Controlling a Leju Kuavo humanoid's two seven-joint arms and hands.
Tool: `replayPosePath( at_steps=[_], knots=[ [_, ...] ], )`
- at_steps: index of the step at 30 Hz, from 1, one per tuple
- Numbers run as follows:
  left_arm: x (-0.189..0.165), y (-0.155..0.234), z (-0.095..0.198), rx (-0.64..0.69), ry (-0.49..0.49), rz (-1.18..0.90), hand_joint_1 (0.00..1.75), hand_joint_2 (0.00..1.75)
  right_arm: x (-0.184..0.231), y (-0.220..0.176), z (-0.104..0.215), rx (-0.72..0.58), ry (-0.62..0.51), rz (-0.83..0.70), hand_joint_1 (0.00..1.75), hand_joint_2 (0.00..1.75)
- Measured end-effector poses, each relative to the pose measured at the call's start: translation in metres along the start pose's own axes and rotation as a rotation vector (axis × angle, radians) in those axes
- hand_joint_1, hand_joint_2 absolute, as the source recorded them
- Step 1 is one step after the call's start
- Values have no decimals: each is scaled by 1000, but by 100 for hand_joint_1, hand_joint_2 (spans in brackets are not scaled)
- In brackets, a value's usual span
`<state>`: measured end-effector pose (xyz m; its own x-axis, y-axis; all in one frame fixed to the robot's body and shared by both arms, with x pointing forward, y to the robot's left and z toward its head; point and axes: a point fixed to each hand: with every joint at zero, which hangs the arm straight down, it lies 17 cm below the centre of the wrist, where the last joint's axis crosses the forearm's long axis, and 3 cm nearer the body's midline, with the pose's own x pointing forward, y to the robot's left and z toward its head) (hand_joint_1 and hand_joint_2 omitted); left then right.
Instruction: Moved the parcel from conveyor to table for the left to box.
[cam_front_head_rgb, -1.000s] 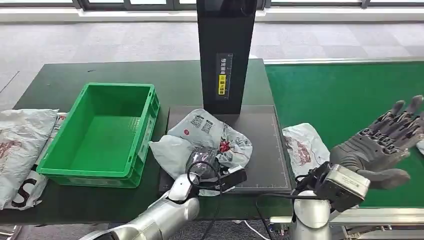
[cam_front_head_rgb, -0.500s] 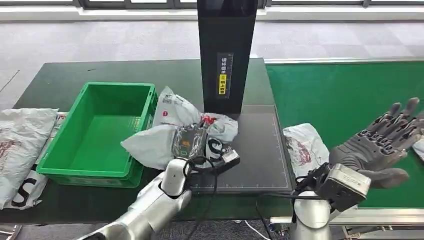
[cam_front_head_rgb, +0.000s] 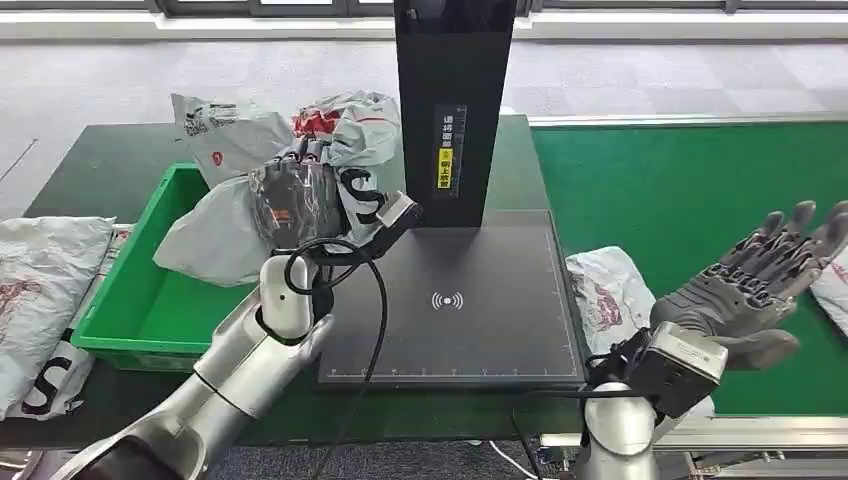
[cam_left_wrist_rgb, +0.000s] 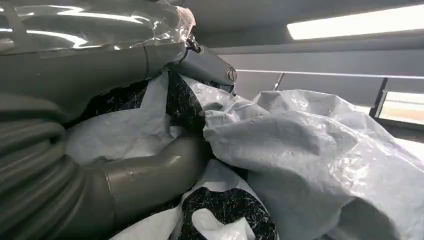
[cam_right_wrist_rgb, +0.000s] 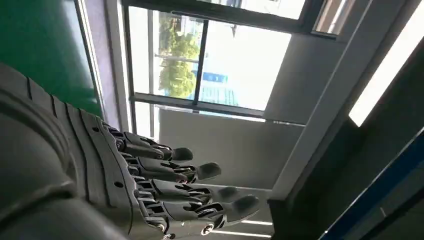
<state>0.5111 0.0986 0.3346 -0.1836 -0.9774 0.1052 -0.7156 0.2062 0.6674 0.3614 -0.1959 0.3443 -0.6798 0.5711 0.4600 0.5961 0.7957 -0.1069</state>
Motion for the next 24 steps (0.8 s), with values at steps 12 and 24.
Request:
replayPosePath(
  at_steps=[12,24],
  knots=[
    [8,19,-27,80,-105,-63,175,175,-7,-1,8,7,32,0,0,0],
    [-96,-63,7,-174,10,-158,175,175,-9,0,10,9,40,-3,0,0]
  ],
)
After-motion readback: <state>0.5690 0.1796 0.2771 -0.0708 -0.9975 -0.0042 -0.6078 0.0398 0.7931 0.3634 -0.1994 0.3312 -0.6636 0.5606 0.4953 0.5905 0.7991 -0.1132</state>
